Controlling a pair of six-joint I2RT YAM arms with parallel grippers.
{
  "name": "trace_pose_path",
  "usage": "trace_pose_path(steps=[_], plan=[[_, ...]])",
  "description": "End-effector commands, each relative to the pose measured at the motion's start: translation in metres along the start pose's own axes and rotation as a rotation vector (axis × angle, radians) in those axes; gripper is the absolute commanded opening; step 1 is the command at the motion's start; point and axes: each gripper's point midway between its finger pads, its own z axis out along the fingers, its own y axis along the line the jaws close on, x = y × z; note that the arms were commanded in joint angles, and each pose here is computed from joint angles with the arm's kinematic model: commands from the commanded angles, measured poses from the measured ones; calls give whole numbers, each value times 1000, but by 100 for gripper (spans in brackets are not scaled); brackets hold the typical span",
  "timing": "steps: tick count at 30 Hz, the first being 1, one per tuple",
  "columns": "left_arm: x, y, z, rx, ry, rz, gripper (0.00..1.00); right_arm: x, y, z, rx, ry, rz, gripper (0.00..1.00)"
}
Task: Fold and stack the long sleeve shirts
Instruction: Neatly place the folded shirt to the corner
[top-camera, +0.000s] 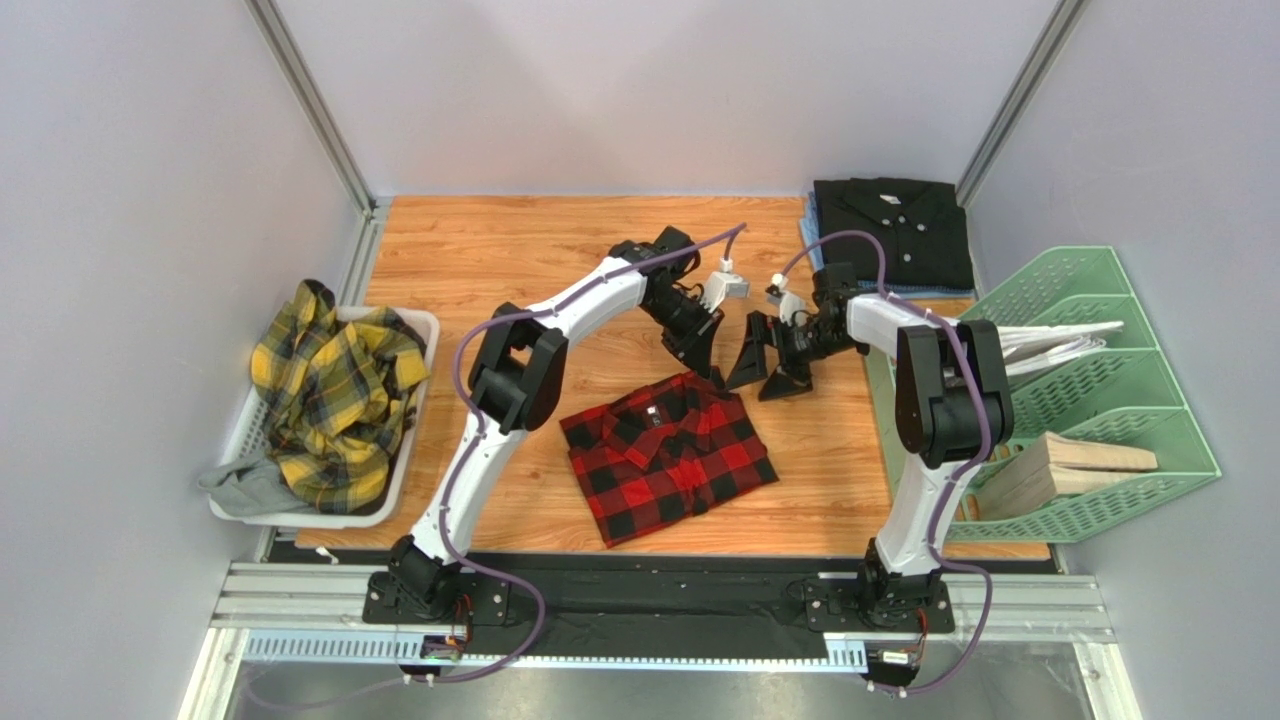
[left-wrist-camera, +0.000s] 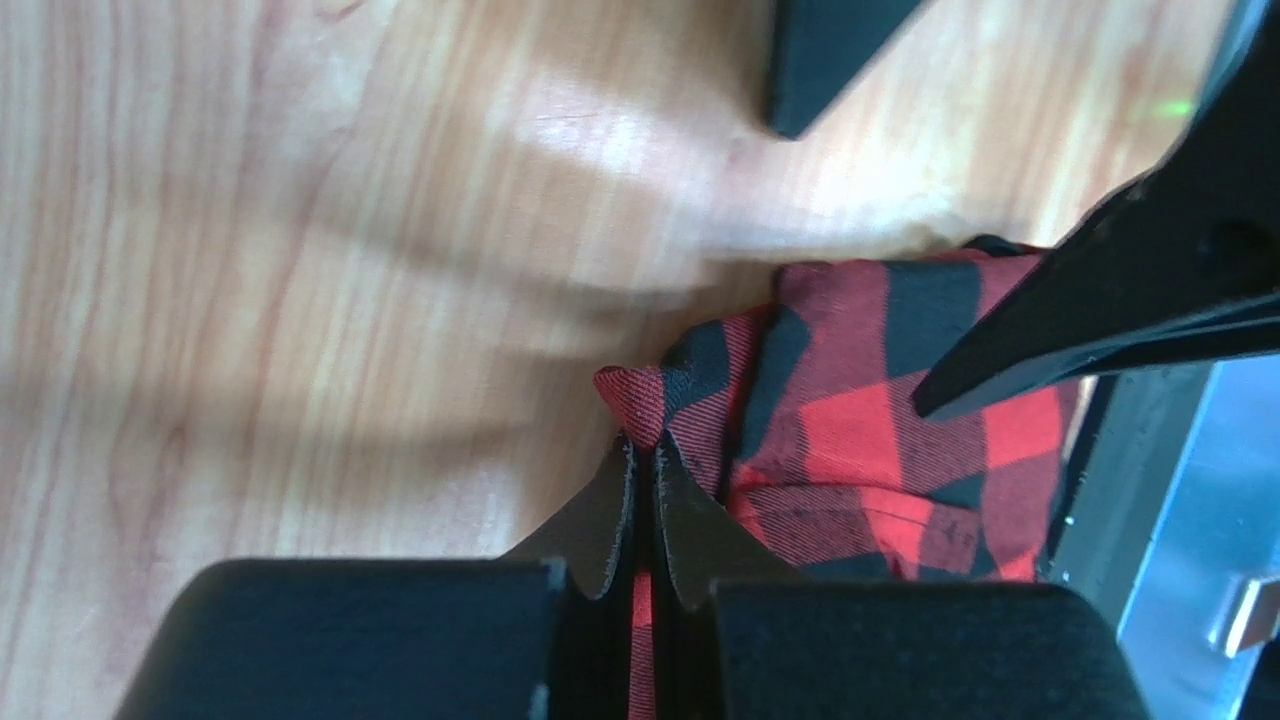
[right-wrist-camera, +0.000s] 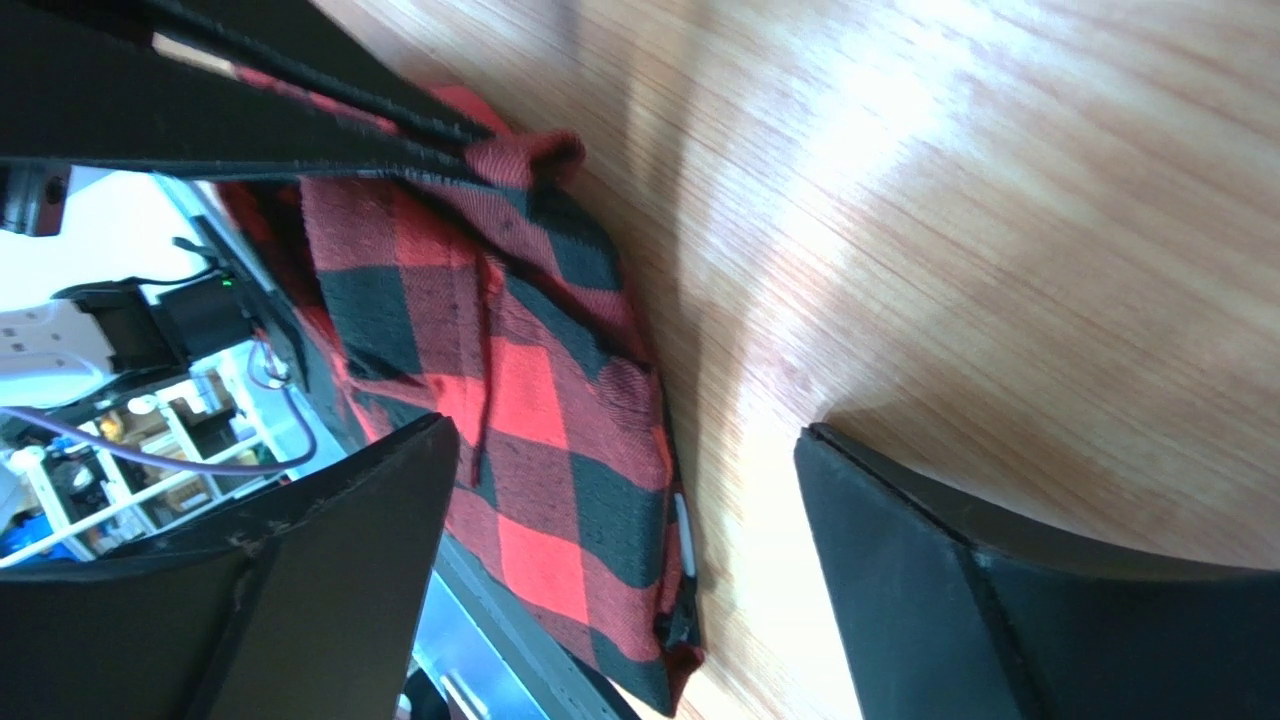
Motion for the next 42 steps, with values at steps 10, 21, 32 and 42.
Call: trace_pose_path(steps=[10,21,32,42], plan=[[-70,-44,-79,118,-276,200,0,11,-6,26,-121,-50,-25,100],[-77,-23,-95,50,-341,159,0,4,18,33,-286,-108,-5,56],[-80,-7,-159,-133,-399,81,67,-72,39,-19,-16,-252,-99,0],[-2,-5,-213,-314,-225,-2,76,-194,5,-99,443,-453,-254,0]])
